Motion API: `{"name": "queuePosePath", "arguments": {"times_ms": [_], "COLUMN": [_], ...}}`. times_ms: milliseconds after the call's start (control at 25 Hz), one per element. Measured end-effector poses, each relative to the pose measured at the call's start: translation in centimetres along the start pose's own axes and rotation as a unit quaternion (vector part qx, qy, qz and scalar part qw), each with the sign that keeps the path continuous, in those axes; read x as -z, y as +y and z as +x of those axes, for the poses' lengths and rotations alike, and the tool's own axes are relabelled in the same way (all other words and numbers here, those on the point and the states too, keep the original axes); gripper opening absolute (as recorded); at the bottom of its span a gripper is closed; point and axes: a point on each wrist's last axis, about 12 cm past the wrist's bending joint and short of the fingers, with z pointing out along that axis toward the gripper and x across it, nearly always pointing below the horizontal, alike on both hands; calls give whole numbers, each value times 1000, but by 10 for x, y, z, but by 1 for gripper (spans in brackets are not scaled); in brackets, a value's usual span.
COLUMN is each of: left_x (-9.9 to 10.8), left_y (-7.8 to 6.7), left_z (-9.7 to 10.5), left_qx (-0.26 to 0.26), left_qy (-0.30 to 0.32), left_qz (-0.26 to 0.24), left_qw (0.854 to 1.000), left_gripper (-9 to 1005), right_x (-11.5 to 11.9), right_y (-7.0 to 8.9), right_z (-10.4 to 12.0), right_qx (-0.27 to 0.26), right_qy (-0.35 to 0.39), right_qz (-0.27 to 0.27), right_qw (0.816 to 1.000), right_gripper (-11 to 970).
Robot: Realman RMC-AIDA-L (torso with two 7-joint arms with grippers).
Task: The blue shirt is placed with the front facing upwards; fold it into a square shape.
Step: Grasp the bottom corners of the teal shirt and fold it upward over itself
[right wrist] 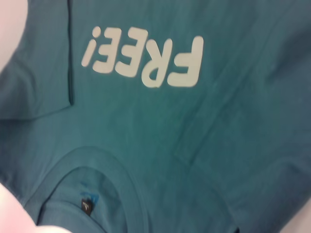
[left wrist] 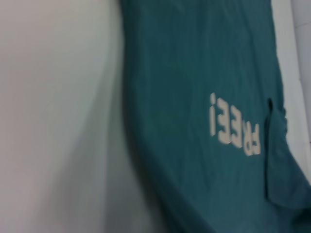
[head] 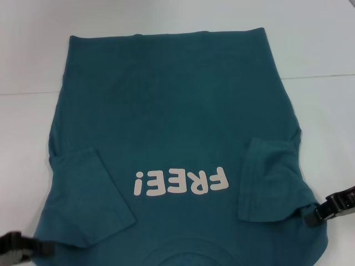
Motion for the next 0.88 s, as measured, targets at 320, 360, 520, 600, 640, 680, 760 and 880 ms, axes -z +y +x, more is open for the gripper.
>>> {"name": "queuePosePath", "arguments": {"times_ms": [320,360,520,600,640,680,760,880], "left_x": [-5,-6,-4,1,3,5,7,7], "left_y": [-20,-21,-17,-13,-12,-10,-8,-9], "left_z": [-27,-27,-22,-16,-15,-12,-8,-9], "left_qx": [-27,-29,-22,-14,-12,-9,-5,-7], "left_qy": [9,13,22,23,22,22,20,17], "left_qz": [3,1,-6,-9,-11,-13,-14,-12], "left_qw": [1000,1000,1000,1000,1000,1000,1000,1000], "left_gripper": [19,19,19,19,20,20,20,20], "right_x": [5,4,-1,-1,-1,-1,0,2], "right_y": [-5,-4,-3,-3,-3,-3,-4,-5], "right_z": [6,7,13,17,19,21,23,22], "right_qx": [-11,-11,-13,-16,-17,-18,-21,-22], "right_qy": [-10,-7,17,27,31,33,34,27], "right_qz": [-1,-2,-4,-7,-10,-11,-10,-6], "right_qw": [1000,1000,1000,1000,999,999,999,999], "right_gripper": [109,109,110,111,111,112,112,113]}}
